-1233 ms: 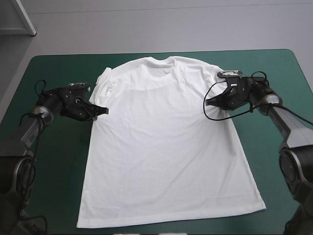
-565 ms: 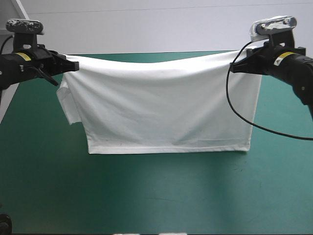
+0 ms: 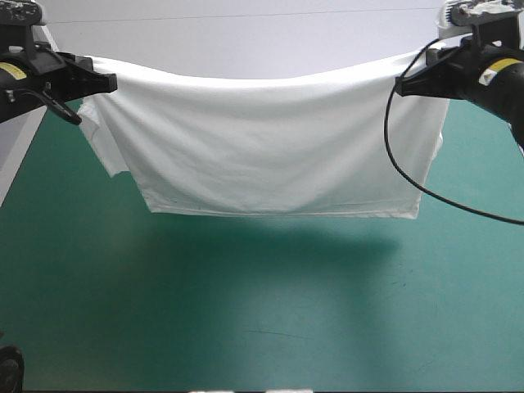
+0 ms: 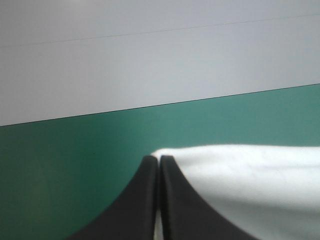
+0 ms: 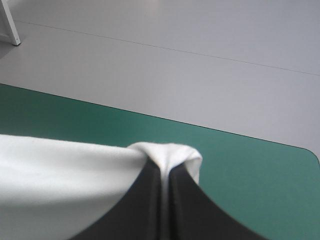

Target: Fold the cloth

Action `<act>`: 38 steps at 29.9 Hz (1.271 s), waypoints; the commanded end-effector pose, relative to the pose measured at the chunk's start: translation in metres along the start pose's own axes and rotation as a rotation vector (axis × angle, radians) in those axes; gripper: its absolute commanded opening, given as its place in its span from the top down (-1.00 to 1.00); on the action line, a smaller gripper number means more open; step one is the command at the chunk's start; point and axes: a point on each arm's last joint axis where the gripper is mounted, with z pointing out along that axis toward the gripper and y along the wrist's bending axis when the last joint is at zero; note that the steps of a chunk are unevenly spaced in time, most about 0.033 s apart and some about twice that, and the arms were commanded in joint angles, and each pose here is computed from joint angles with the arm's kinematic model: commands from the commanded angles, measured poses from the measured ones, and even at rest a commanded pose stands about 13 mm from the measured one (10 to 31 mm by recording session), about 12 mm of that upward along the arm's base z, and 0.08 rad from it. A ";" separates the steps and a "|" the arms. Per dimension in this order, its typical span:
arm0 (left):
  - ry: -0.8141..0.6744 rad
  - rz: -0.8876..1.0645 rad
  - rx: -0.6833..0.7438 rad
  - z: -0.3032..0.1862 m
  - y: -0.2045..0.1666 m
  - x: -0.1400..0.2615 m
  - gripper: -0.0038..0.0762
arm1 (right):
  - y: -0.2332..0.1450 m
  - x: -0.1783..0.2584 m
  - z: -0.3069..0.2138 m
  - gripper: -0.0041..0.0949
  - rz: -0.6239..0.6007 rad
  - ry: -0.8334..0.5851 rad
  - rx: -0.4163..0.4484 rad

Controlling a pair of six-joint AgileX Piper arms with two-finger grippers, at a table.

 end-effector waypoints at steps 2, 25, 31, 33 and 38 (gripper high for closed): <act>-0.145 -0.052 0.034 0.026 0.001 -0.017 0.93 | -0.003 -0.015 0.031 0.93 0.003 -0.169 0.018; 0.193 -0.011 0.144 0.123 0.007 -0.008 0.93 | -0.001 0.013 0.114 0.95 0.035 0.131 -0.014; 0.451 -0.048 0.174 0.193 0.010 0.052 0.93 | 0.007 0.087 0.161 0.95 0.050 0.410 -0.037; 0.539 -0.033 0.167 0.202 0.011 0.073 0.93 | 0.009 0.108 0.163 0.95 0.051 0.472 -0.040; 0.657 -0.029 0.141 0.188 0.011 0.110 0.93 | 0.017 0.140 0.147 0.95 0.083 0.578 -0.085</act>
